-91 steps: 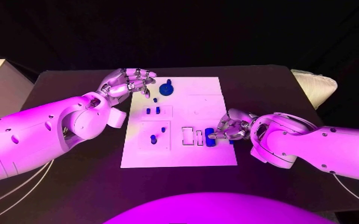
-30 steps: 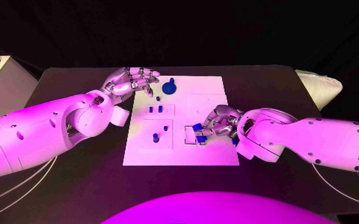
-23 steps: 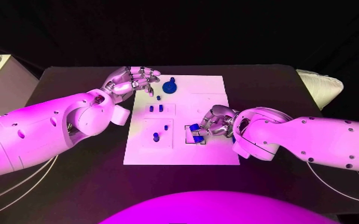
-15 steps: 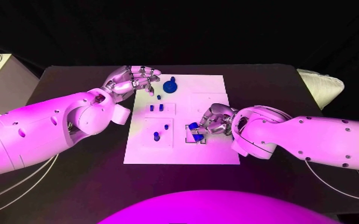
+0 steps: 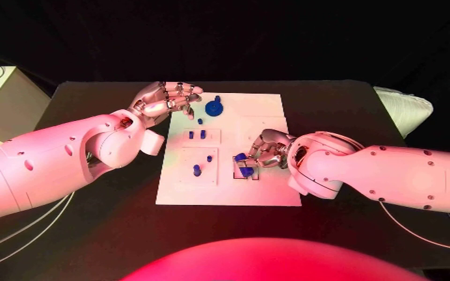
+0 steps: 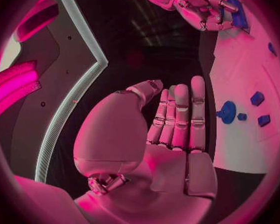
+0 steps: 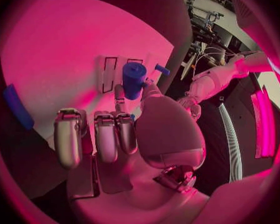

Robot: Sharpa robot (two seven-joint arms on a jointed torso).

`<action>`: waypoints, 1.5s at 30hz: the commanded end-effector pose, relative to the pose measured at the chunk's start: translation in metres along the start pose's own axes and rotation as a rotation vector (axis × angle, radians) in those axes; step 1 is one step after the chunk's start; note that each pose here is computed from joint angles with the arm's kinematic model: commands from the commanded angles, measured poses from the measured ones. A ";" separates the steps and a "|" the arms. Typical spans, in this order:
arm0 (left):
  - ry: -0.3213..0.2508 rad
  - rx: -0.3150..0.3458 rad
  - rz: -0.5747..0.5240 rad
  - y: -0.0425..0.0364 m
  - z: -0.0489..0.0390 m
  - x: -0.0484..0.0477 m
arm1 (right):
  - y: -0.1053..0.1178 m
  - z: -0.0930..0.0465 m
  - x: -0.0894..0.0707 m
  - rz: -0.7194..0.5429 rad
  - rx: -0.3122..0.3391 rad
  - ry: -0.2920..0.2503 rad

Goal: Assemble the parts on the task board

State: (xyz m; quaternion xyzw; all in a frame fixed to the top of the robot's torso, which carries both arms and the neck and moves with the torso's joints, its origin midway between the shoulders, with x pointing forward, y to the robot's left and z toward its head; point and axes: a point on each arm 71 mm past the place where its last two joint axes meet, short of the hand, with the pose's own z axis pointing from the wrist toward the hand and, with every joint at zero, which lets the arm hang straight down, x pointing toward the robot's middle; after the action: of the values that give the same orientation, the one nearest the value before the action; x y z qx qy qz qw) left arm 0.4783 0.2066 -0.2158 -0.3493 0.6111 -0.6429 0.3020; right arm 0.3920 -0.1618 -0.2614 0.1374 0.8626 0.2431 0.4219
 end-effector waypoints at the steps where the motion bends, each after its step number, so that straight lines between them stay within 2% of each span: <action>1: 0.016 0.006 -0.013 -0.0006 0.0004 0.0024 | 0.000 0.001 0.001 -0.015 0.007 -0.006; 14: 0.015 0.005 -0.013 -0.0006 -0.0001 0.0019 | 0.004 0.001 0.004 -0.022 -0.010 0.003; 27: 0.014 0.003 -0.012 -0.0006 -0.0008 0.0010 | -0.005 -0.004 0.001 -0.035 -0.016 0.000; 33: 0.012 0.002 -0.012 -0.0007 -0.0013 0.0002 | -0.008 -0.009 0.000 -0.028 -0.047 0.008; 45: 0.012 0.002 -0.012 -0.0006 -0.0013 0.0001 | -0.007 -0.015 0.009 -0.049 -0.097 0.038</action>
State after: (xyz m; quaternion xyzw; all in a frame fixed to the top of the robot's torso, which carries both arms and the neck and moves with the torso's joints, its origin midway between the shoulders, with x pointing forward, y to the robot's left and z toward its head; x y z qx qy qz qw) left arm 0.4781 0.2095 -0.2160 -0.3508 0.6122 -0.6407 0.3028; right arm 0.3768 -0.1717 -0.2636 0.1174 0.8607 0.2641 0.4190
